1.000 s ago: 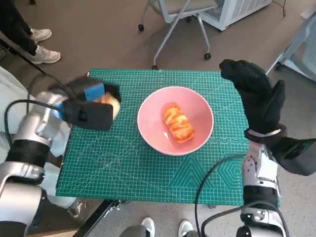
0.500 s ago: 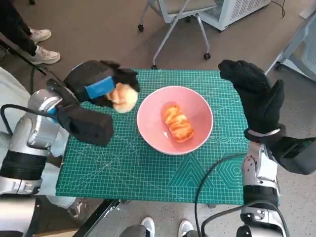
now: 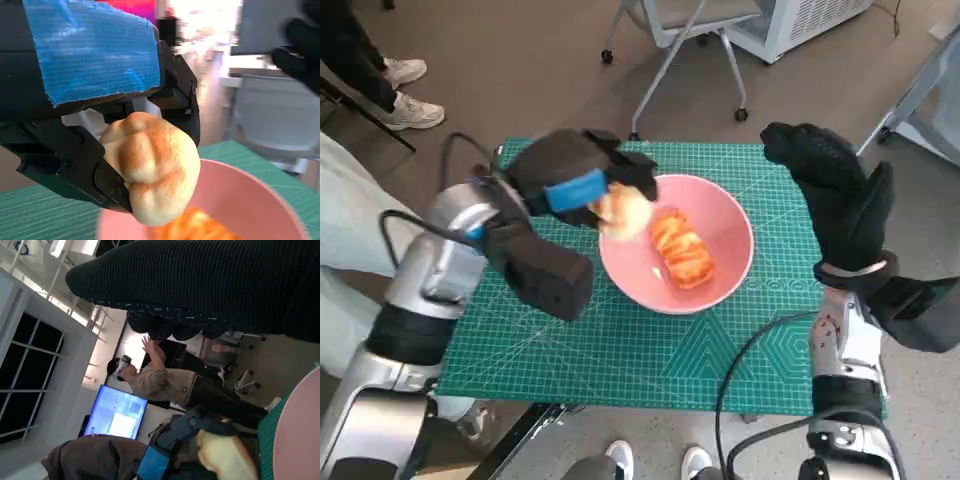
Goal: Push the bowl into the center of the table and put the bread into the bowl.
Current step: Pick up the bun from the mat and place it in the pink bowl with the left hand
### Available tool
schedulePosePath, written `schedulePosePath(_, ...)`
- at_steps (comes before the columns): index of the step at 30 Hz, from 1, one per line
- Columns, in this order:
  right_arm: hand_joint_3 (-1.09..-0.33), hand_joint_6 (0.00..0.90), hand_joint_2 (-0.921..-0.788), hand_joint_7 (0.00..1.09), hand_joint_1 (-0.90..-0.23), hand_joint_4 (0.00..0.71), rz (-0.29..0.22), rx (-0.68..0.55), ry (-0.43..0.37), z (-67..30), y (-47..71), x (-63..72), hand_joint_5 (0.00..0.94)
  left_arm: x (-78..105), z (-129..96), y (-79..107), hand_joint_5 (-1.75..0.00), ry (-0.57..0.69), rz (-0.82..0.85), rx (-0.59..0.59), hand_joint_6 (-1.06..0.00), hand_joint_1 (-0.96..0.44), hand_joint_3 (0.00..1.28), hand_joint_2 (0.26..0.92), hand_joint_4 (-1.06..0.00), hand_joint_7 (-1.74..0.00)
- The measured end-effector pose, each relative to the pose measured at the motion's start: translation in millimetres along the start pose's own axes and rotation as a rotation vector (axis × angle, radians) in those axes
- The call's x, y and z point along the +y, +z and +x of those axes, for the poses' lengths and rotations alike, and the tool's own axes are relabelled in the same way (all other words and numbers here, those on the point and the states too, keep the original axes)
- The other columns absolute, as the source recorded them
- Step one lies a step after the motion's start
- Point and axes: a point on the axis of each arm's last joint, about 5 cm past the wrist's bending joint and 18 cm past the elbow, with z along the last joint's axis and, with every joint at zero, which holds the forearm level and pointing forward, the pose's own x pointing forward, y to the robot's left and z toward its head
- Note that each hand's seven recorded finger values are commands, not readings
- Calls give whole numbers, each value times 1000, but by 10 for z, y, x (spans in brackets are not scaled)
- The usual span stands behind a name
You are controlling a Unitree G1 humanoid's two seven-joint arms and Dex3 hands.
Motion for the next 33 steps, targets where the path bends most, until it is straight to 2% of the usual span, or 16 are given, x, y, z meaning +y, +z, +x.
schedulePosePath(8, -719, 68, -921, 484, -641, 172, -6, -3, -4, -14, 13, -15, 2, -124, 192, 51, -1056, -56, 5, -16, -659, 2, 13, 917, -797, -1120)
schedulePosePath(14, -717, 70, -921, 477, -639, 173, -8, 3, -12, -50, 9, -22, 2, -249, 280, 72, -1219, -103, -15, -5, -522, 1, 127, 920, -660, -1236)
schedulePosePath(15, -717, 71, -921, 475, -639, 173, -8, 4, -12, -54, 10, -23, 2, -266, 291, 74, -968, -109, -21, 0, -519, -125, 159, 921, -620, -1294)
schedulePosePath(16, -717, 71, -921, 475, -640, 173, -8, 4, -13, -56, 11, -23, 2, -275, 298, 76, -837, -114, -26, 7, -517, -170, 171, 921, -628, -1314)
schedulePosePath(17, -716, 72, -921, 473, -640, 174, -9, 3, -13, -57, 11, -24, 2, -282, 306, 79, -577, -121, -30, 16, -506, -235, 195, 921, -620, -1354)
schedulePosePath(18, -715, 73, -921, 472, -640, 174, -9, 3, -14, -57, 12, -24, 2, -285, 311, 81, -400, -128, -31, 25, -498, -276, 212, 921, -620, -1381)
schedulePosePath(19, -713, 74, -921, 471, -641, 174, -9, 3, -15, -57, 13, -25, 2, -283, 316, 85, -328, -136, -30, 38, -473, -257, 197, 908, -612, -1227)
schedulePosePath(21, -709, 76, -921, 466, -641, 174, -10, 2, -16, -57, 14, -26, 2, -277, 320, 94, -138, -146, -26, 58, -532, -221, 103, 910, -591, -612)
schedulePosePath(24, -706, 79, -921, 462, -642, 174, -10, 1, -19, -57, 16, -27, 2, -263, 319, 111, -45, -147, -18, 77, -584, -238, 48, 917, -561, -243)
schedulePosePath(27, -706, 81, -921, 458, -643, 175, -11, 1, -22, -57, 16, -26, 2, -258, 310, 137, -15, -138, -9, 83, -594, -271, 29, 920, -539, -114)
schedulePosePath(33, -707, 82, -921, 452, -644, 175, -13, -2, -25, -51, 22, -23, 1, -290, 271, 156, -1, -131, -10, 80, -561, -296, 17, 921, -479, -29)
